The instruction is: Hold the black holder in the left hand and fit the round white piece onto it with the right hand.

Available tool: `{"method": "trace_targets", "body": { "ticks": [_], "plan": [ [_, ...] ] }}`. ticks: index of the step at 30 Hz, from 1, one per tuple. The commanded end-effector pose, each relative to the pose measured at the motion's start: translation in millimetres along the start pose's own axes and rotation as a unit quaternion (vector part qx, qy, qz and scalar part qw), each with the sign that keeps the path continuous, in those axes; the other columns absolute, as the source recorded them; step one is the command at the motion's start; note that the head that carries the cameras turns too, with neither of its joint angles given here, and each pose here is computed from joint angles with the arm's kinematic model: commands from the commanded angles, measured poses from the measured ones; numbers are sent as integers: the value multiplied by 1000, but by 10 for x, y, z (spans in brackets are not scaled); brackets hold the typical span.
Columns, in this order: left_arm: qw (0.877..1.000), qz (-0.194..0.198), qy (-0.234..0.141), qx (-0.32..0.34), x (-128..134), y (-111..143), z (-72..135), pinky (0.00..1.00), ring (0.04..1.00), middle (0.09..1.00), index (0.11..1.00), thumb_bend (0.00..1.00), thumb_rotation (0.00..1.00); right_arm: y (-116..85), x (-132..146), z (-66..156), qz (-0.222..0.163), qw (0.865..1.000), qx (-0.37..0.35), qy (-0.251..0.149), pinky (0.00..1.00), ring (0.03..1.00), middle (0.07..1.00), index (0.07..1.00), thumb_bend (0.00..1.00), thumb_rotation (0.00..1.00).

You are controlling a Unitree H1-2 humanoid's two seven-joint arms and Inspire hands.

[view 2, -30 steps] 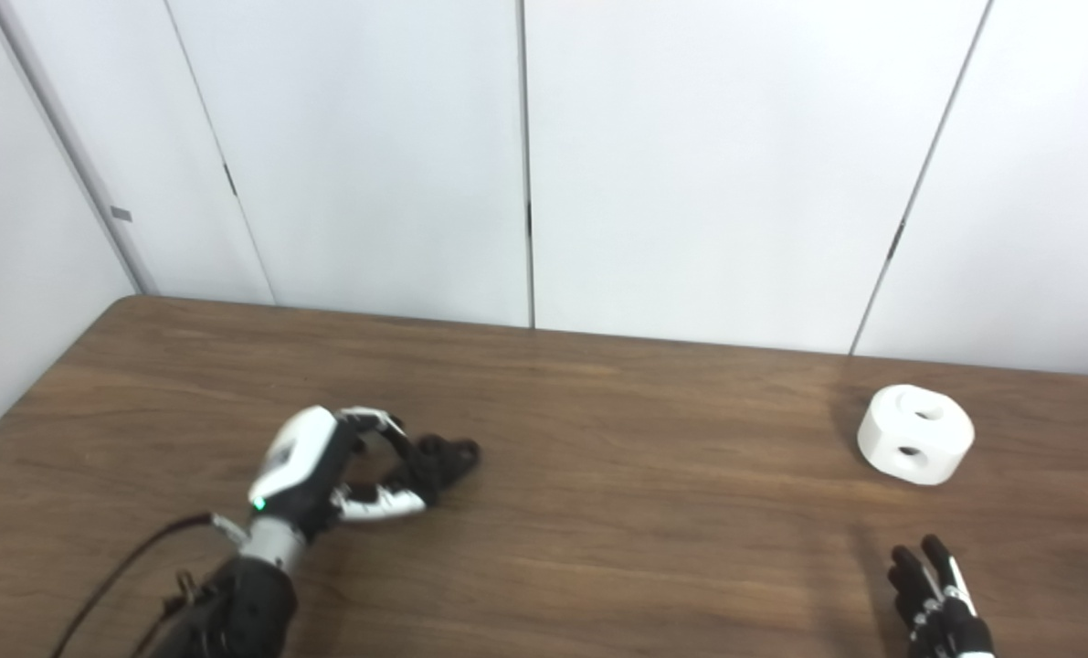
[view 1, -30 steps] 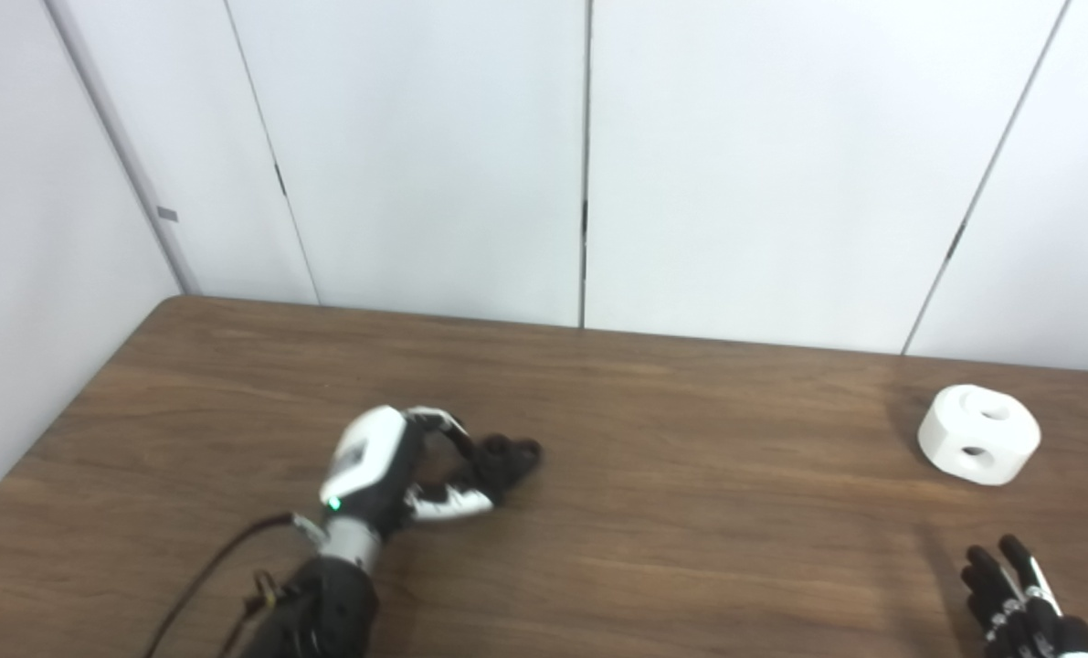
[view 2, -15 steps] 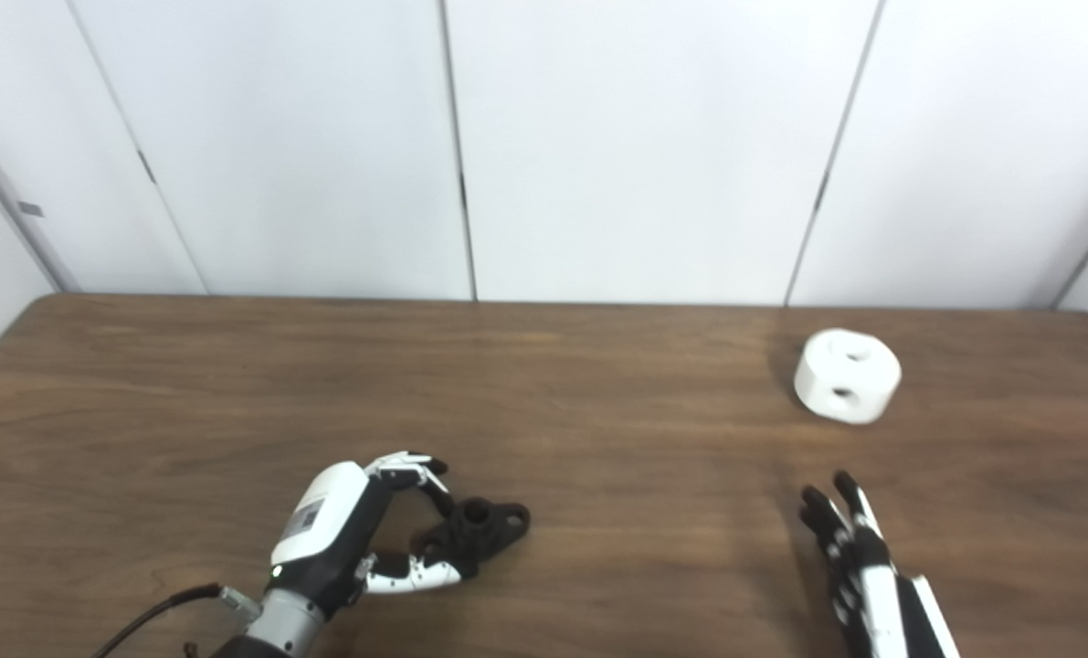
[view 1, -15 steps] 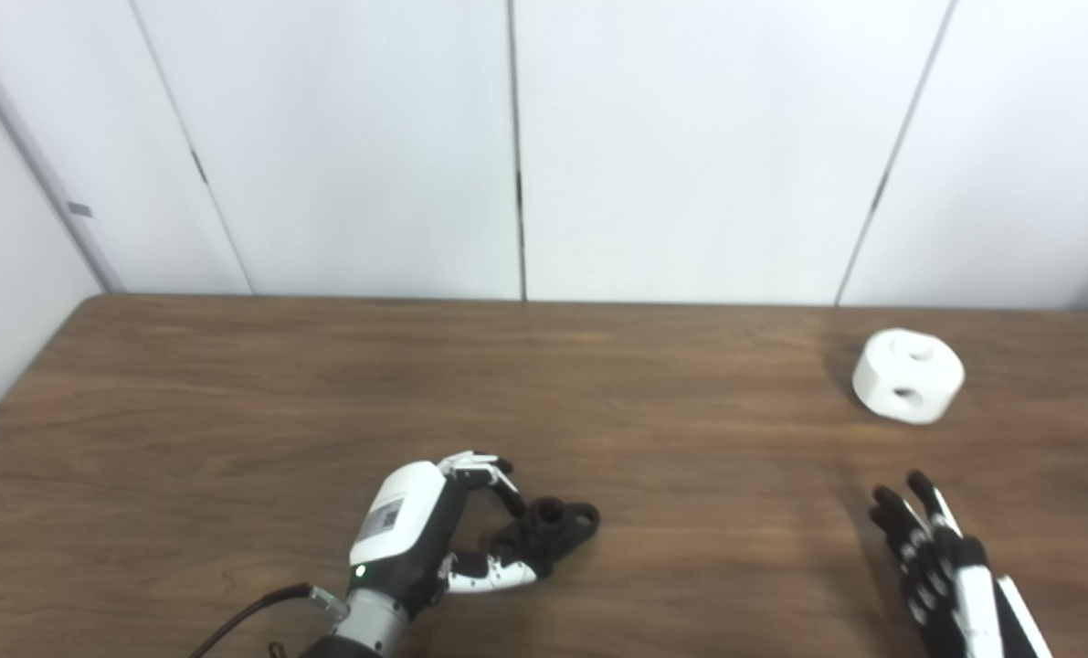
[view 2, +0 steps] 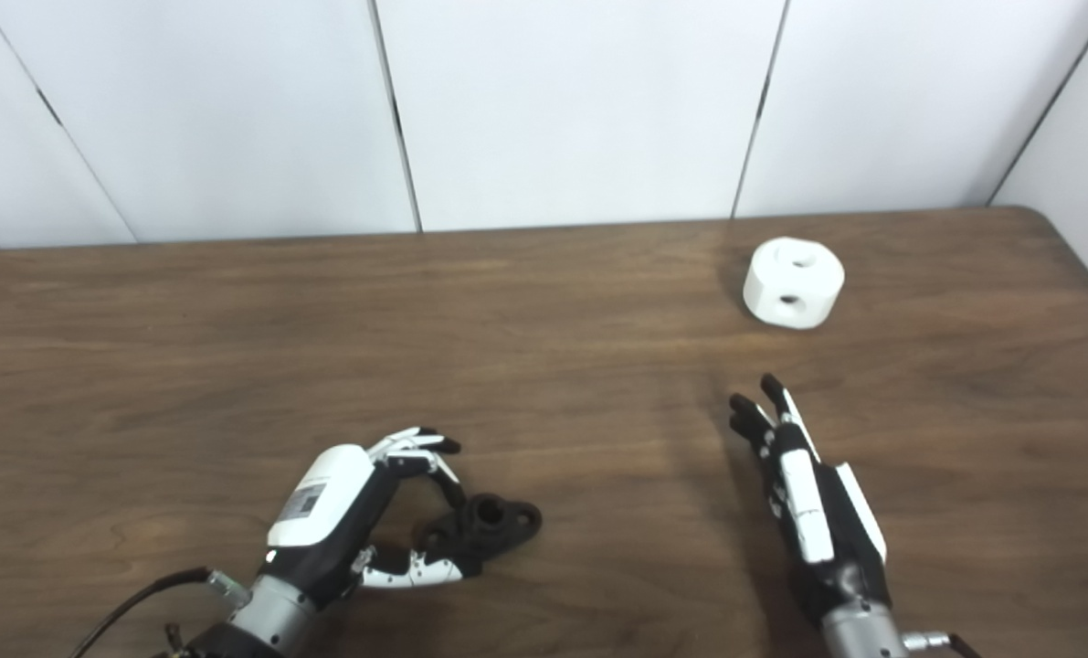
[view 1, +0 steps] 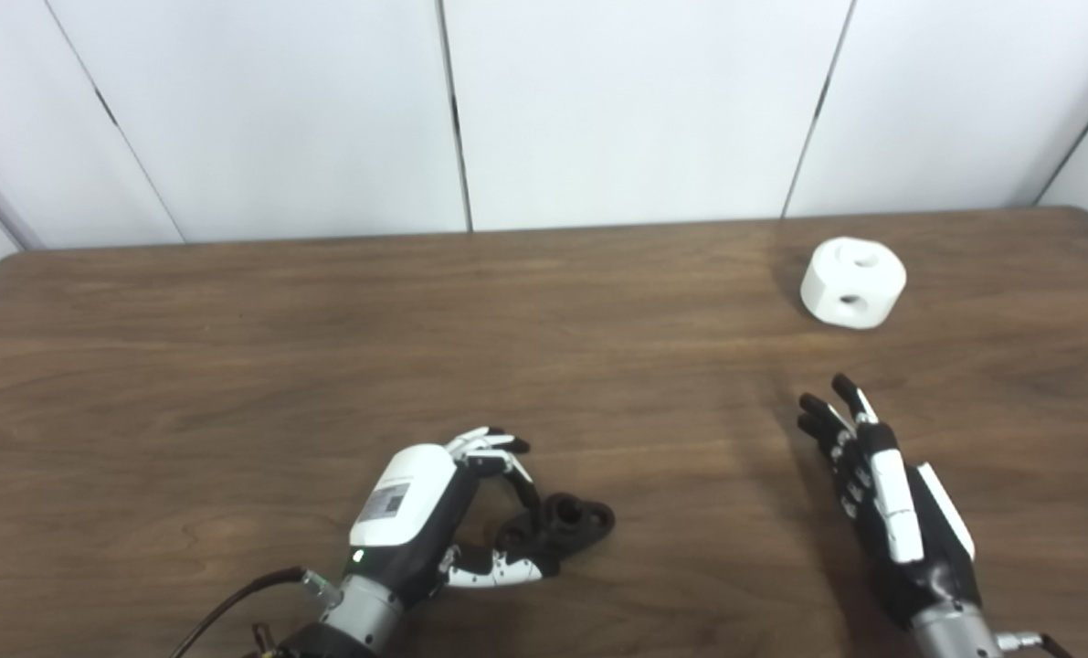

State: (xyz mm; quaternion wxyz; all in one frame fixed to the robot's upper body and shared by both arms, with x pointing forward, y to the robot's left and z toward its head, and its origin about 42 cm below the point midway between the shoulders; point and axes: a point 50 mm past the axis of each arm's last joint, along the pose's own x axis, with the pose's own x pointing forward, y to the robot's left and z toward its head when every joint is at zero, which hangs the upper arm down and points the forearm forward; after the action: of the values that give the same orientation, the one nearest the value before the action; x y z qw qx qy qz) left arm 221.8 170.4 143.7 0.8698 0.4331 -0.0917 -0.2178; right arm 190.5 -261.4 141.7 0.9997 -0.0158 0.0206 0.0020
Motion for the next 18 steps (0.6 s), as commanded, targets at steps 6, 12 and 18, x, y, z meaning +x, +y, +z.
{"method": "trace_targets", "body": {
  "ticks": [6,12,18],
  "plan": [
    [998,-46,-14,39,-46,-124,-29,1000,971,854,486,519,56,81,29,141,6,1000,5,-20,1000,931,910,1000,611,1000],
    [997,-53,-20,52,-46,-143,-40,1000,997,865,486,519,56,54,24,155,7,1000,4,-18,1000,932,911,1000,609,1000],
    [996,-62,-19,64,-41,-147,-37,1000,1000,877,485,519,58,24,19,161,7,1000,3,-16,1000,933,915,1000,596,1000]
  ]
}}
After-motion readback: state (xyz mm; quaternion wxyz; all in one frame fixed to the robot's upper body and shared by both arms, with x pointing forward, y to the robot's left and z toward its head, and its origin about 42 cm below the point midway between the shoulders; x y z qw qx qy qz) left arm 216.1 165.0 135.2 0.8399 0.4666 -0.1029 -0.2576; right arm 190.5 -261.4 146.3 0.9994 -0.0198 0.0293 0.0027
